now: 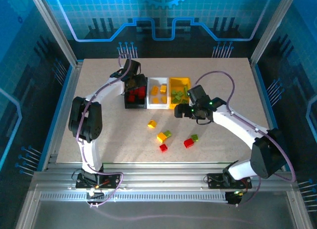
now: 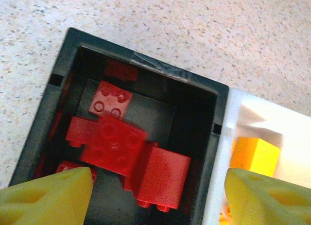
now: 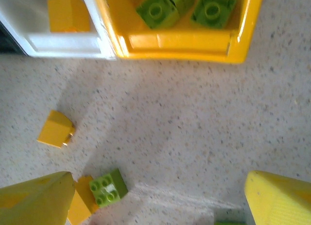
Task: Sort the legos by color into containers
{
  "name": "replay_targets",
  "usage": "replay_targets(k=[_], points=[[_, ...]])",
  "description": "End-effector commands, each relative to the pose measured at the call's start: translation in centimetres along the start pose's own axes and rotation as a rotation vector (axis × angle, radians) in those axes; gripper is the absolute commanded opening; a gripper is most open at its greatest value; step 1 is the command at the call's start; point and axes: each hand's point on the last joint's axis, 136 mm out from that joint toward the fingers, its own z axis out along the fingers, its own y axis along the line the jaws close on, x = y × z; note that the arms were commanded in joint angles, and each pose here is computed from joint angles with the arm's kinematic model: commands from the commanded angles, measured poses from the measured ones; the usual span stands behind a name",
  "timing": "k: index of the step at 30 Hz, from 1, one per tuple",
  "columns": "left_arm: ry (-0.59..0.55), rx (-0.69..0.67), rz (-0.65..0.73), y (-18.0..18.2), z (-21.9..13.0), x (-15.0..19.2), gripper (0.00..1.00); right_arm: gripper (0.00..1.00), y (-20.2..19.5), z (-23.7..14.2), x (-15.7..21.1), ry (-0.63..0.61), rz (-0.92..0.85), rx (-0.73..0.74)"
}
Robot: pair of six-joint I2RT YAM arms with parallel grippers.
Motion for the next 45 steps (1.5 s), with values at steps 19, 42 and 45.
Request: replay_targets(k=[19,42,45], points=[[0.119,0.440,0.071,-3.8,-13.4,15.1,0.99,0.86,-3.5,0.1,13.7,0.336,0.006,0.089],[0.167,0.295,0.061,2.5,-12.4,18.8,0.99,0.67,-2.6,4.1,13.5,0.332,-0.090,0.178],[0.168,0.291,0.060,2.6,-12.4,18.8,0.99,0.61,-2.5,4.3,13.3,0.330,-0.100,0.182]])
